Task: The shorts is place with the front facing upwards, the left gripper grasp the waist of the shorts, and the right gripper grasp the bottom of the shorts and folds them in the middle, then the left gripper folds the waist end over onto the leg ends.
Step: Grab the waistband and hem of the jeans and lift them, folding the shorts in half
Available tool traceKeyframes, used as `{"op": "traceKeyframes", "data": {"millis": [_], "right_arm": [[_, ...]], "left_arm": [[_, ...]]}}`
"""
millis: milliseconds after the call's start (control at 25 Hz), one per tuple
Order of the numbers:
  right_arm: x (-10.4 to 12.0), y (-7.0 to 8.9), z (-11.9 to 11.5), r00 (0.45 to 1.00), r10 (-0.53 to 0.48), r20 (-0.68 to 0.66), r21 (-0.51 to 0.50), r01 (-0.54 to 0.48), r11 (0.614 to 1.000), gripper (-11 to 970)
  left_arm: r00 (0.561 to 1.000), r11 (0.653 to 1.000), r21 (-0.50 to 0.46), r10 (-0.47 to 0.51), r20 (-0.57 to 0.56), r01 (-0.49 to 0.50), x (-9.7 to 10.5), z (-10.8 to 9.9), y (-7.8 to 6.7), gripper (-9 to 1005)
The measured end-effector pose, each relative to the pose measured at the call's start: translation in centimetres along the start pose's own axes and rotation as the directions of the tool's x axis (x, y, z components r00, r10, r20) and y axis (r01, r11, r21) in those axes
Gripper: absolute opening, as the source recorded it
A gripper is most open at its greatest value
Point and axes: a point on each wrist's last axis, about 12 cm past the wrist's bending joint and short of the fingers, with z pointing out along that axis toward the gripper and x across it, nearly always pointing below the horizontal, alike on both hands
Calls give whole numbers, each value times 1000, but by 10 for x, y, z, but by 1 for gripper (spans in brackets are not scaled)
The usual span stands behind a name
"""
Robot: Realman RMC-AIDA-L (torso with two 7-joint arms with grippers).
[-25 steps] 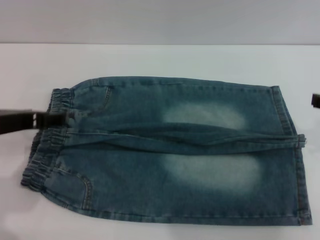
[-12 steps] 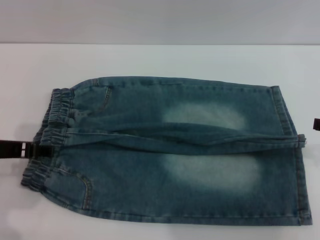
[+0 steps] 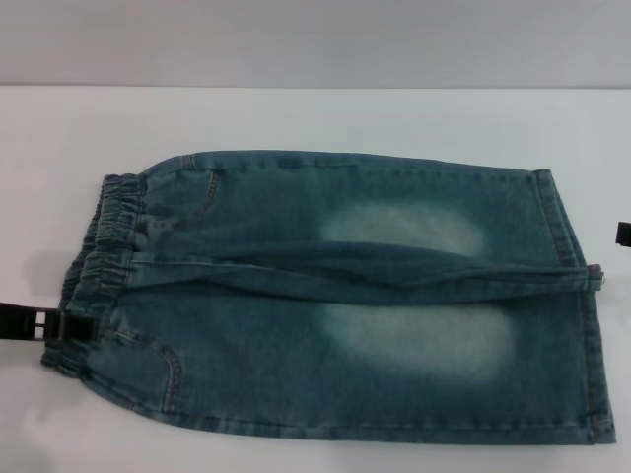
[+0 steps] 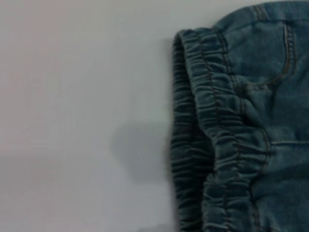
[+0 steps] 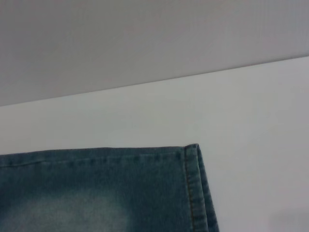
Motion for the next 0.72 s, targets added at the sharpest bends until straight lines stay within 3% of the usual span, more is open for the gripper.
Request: {"op": "traceKeyframes", "data": {"millis": [720], "right_arm": [[3,1,2,1000,-20,-2,-3,20,1000,774]], "left_arm": [[999,1000,19,20,-50,-19,-1,11,-11,820]]}}
